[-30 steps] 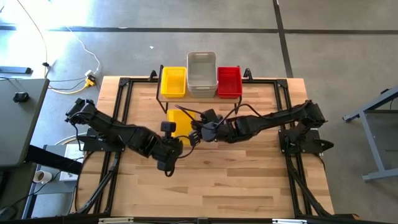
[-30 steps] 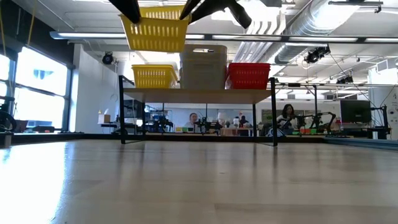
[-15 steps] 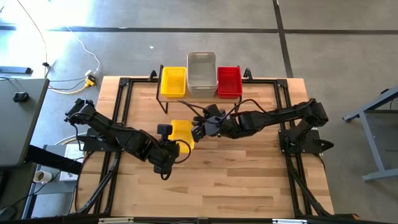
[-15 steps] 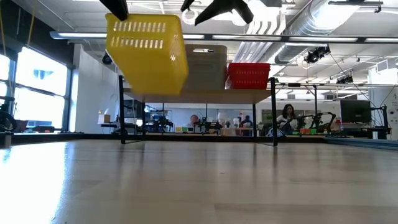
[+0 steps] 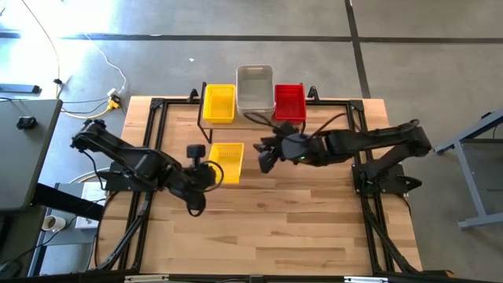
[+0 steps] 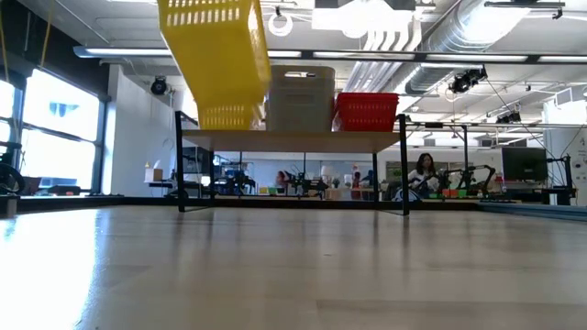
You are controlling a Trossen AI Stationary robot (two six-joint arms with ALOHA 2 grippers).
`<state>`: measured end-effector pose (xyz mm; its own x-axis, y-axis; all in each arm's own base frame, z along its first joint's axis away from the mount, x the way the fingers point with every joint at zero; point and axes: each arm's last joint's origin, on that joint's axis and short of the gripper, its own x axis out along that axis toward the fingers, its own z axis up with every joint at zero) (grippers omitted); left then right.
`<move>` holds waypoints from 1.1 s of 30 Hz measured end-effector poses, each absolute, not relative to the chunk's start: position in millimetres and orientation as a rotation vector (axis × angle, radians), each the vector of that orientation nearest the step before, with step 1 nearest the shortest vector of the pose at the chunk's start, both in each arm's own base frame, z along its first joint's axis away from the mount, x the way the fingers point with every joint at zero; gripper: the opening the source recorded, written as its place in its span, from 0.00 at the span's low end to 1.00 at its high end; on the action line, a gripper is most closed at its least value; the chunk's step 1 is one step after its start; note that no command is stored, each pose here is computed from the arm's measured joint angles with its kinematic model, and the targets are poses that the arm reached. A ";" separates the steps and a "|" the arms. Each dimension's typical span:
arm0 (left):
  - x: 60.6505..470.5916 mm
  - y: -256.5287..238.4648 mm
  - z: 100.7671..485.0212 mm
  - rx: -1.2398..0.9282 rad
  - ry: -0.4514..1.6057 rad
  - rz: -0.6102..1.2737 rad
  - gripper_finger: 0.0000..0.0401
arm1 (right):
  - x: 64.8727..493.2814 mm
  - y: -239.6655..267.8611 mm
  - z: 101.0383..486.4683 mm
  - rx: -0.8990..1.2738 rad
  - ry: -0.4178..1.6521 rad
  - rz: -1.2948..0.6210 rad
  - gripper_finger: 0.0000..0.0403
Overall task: Stack baskets on shelf by color
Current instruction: Stack the yellow bin on top of the yellow bins on the shelf
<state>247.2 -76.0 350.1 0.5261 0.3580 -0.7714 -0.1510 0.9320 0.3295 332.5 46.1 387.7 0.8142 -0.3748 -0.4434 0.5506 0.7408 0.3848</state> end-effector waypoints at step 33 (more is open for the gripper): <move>192.8 39.4 397.6 0.558 1.007 0.594 0.00 | 272.1 22.5 429.8 0.320 0.265 -0.695 0.37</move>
<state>192.8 39.4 397.6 0.4068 0.6854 -0.6040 -0.1975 0.7115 0.6744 272.1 22.5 429.8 0.7379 -0.5818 -0.3421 0.6620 0.7225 0.1993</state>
